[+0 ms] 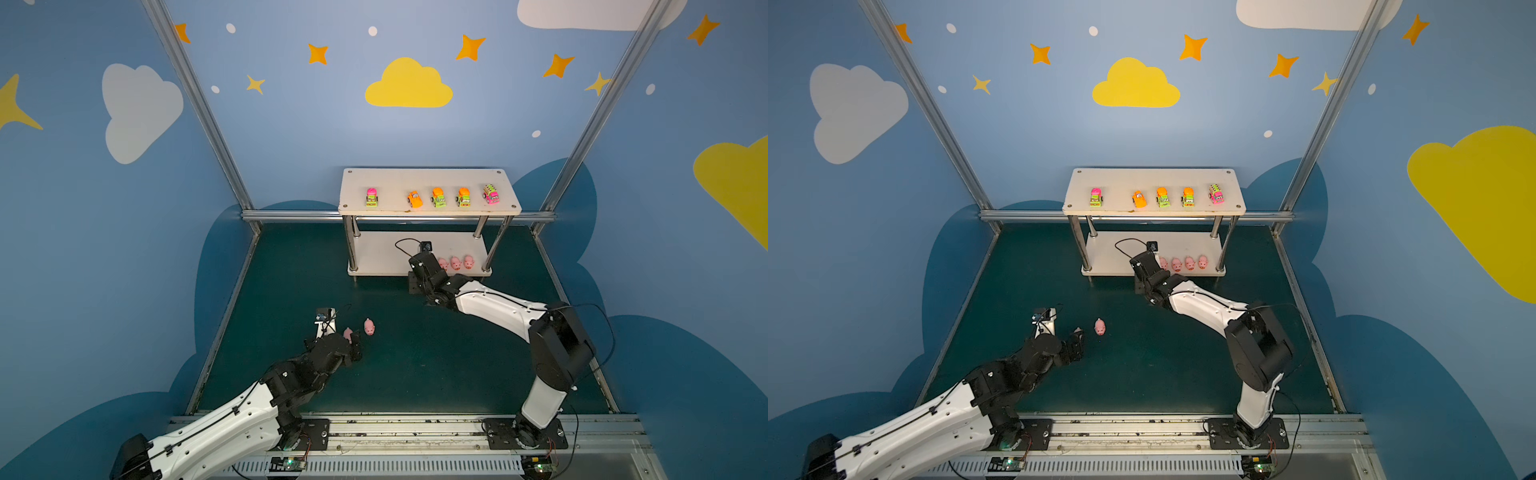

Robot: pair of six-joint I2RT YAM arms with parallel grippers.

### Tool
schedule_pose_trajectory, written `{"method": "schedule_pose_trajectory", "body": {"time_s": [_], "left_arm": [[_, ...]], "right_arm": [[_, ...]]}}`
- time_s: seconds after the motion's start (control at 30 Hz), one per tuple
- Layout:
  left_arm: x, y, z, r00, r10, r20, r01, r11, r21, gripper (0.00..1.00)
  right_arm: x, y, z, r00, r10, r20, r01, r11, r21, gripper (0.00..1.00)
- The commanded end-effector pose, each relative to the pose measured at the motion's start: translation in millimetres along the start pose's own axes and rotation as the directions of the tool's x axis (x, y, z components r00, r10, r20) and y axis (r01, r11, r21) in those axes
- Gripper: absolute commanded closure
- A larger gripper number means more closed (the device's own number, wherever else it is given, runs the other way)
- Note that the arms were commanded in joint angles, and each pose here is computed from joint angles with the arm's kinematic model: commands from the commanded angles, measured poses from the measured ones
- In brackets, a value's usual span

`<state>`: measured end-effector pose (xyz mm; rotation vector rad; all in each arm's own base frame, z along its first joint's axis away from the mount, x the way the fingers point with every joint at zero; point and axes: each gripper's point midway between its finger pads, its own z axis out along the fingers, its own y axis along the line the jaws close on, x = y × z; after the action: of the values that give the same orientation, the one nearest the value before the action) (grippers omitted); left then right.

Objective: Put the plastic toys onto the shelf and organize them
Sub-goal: 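Carry the pig with the right gripper to the lower shelf and release beside the row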

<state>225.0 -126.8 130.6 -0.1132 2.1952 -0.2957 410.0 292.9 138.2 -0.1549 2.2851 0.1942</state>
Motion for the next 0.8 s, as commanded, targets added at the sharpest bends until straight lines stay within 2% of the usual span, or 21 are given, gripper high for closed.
{"method": "schedule_pose_trajectory", "body": {"time_s": [0.0, 0.4, 0.77], "left_arm": [[-17, -13, 2, 1.0, -0.008, 0.021, 0.007, 0.999, 0.048, 0.0], [-25, -5, 15, 1.0, -0.021, 0.012, 0.021, 1.0, 0.012, 0.0], [-20, 1, 22, 0.999, -0.029, -0.015, 0.028, 1.0, -0.008, 0.0]], "right_arm": [[-11, 4, 16, 1.0, -0.024, -0.013, 0.024, 0.999, -0.032, 0.74], [-30, -11, 64, 0.998, -0.018, -0.052, 0.018, 1.0, 0.004, 0.74], [-22, -14, 78, 0.997, -0.001, -0.079, 0.001, 1.0, 0.007, 0.73]]}}
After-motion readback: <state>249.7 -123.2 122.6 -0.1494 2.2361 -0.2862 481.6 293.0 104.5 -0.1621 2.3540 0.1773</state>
